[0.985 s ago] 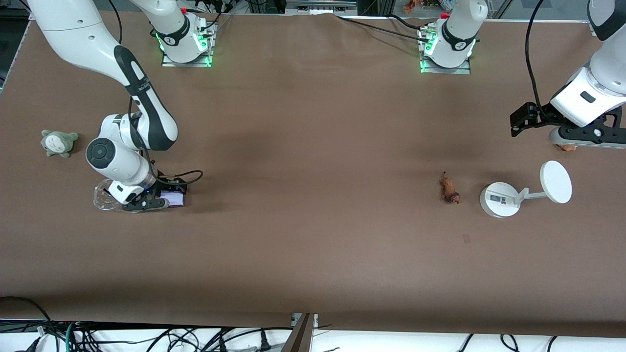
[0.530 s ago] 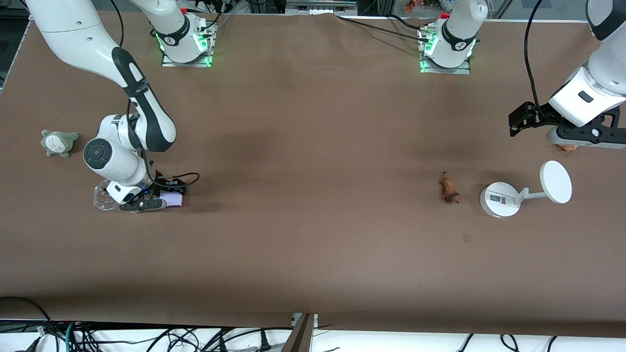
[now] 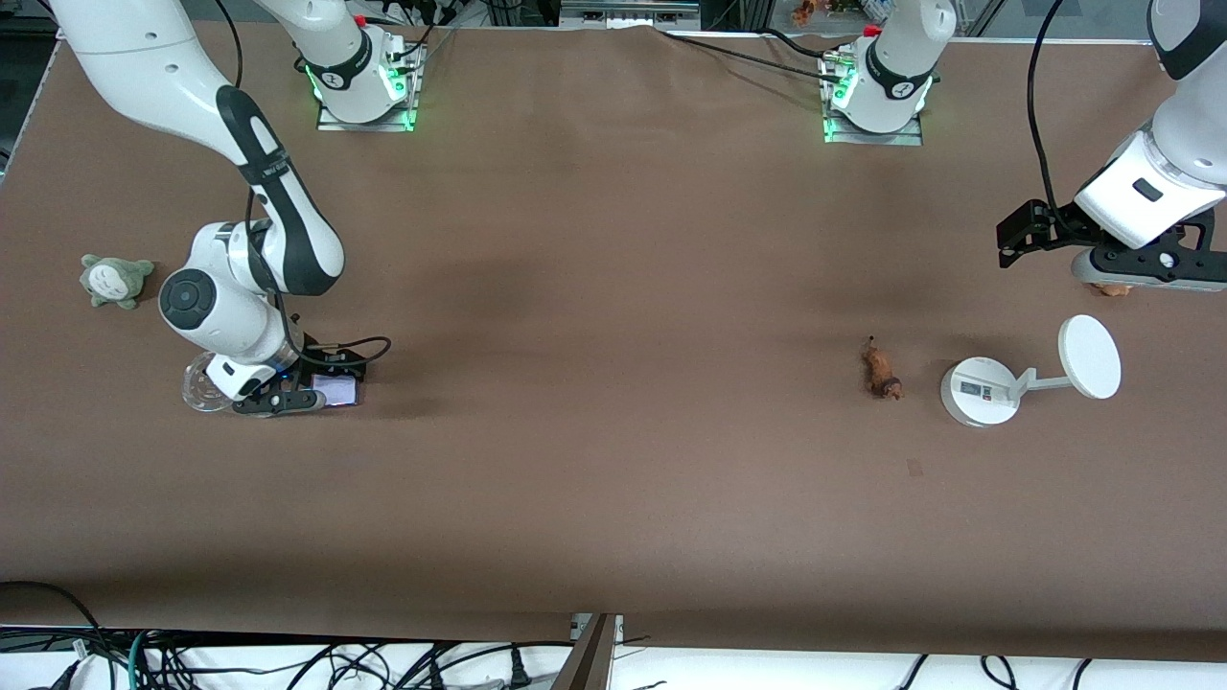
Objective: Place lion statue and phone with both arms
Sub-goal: 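Open the right gripper and raise it away from the phone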
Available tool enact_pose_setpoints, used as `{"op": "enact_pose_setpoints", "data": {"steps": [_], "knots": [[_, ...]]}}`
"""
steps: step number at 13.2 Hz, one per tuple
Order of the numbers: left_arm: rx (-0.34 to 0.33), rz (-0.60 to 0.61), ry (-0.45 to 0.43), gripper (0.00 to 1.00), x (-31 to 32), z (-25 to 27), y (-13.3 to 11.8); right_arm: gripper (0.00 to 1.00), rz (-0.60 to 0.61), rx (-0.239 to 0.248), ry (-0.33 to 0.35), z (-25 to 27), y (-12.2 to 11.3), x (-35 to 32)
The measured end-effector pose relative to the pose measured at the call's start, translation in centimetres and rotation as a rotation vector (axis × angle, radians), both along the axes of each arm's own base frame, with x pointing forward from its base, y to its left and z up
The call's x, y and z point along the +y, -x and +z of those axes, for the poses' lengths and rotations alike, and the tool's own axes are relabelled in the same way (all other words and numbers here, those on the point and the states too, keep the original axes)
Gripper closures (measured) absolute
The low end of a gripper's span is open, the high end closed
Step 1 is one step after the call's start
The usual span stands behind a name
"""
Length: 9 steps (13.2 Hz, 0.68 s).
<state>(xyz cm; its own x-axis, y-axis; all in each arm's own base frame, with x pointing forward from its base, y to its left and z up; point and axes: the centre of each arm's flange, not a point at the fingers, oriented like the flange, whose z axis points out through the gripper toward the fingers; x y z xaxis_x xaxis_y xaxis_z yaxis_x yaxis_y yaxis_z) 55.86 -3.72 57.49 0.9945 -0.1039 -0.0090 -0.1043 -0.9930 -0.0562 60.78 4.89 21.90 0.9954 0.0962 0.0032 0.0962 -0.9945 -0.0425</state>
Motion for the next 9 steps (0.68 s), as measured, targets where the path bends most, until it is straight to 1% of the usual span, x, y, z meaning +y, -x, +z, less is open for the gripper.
{"op": "enact_pose_setpoints", "data": {"steps": [2,4,9], "knots": [[0.0,-0.001,0.0,0.0,-0.1,0.0,0.0,0.01,0.008,0.057,-0.004,4.5,0.2,0.6],[0.0,-0.003,0.0,0.0,-0.2,0.0,0.0,0.01,0.002,0.112,-0.006,10.1,1.1,1.5],[-0.001,-0.006,0.0,0.0,-0.3,0.0,0.0,0.01,-0.017,0.22,0.01,24.3,3.8,5.2]]}}
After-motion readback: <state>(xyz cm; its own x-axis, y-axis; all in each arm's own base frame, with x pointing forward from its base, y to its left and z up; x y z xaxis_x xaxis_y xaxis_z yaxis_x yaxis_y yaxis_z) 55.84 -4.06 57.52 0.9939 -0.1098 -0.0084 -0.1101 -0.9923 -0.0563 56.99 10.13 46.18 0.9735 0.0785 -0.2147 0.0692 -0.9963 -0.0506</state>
